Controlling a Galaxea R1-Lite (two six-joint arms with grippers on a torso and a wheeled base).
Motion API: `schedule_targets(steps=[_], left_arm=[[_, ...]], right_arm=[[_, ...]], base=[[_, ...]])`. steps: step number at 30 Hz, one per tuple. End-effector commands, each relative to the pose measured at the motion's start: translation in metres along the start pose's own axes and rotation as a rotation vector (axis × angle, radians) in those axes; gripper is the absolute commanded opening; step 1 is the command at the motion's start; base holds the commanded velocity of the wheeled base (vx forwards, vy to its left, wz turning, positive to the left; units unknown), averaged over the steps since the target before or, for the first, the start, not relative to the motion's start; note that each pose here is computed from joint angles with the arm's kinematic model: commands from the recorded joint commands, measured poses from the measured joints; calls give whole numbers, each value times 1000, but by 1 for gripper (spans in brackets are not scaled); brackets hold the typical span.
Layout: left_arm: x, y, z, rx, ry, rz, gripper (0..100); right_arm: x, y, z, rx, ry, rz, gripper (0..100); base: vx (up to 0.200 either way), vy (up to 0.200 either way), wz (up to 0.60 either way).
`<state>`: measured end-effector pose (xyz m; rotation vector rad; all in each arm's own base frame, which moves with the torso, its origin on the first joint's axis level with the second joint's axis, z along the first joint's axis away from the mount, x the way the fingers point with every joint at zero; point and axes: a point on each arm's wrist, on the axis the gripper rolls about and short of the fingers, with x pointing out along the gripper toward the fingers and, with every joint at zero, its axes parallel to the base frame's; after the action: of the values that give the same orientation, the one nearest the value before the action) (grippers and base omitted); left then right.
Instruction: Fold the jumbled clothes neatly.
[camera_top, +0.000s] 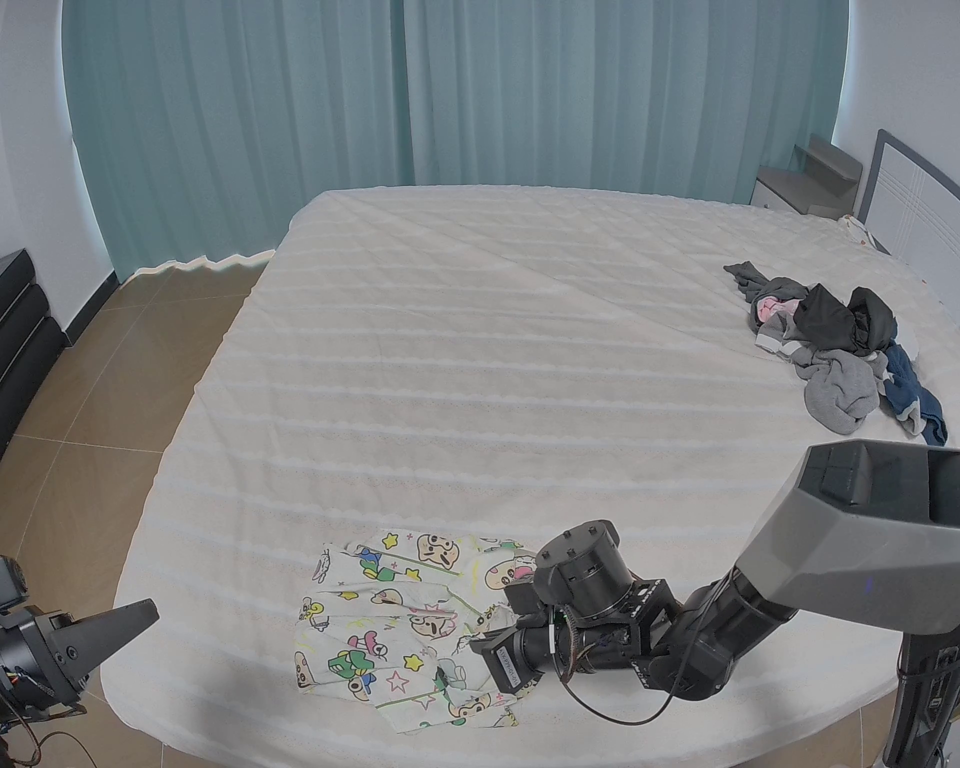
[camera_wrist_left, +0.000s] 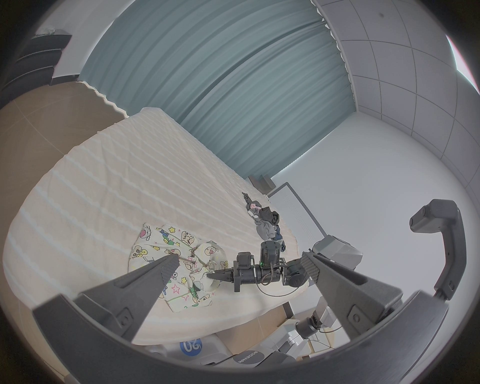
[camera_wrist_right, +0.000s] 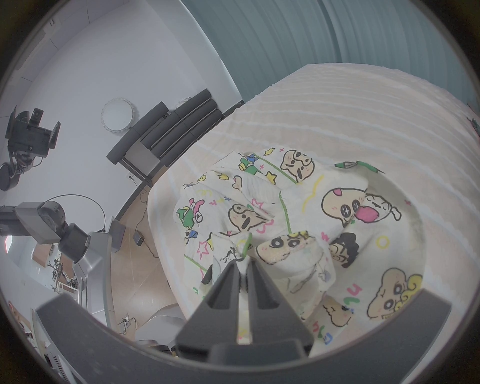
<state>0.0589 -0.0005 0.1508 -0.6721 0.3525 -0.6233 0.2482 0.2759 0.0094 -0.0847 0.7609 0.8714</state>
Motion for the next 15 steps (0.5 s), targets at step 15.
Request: schedule_targets(steps=[15], left_arm=[[0, 0, 0, -3, 1, 1, 100]], right_arm=[[-55, -32, -36, 101, 97, -108, 0]], base=[[0, 0, 0]])
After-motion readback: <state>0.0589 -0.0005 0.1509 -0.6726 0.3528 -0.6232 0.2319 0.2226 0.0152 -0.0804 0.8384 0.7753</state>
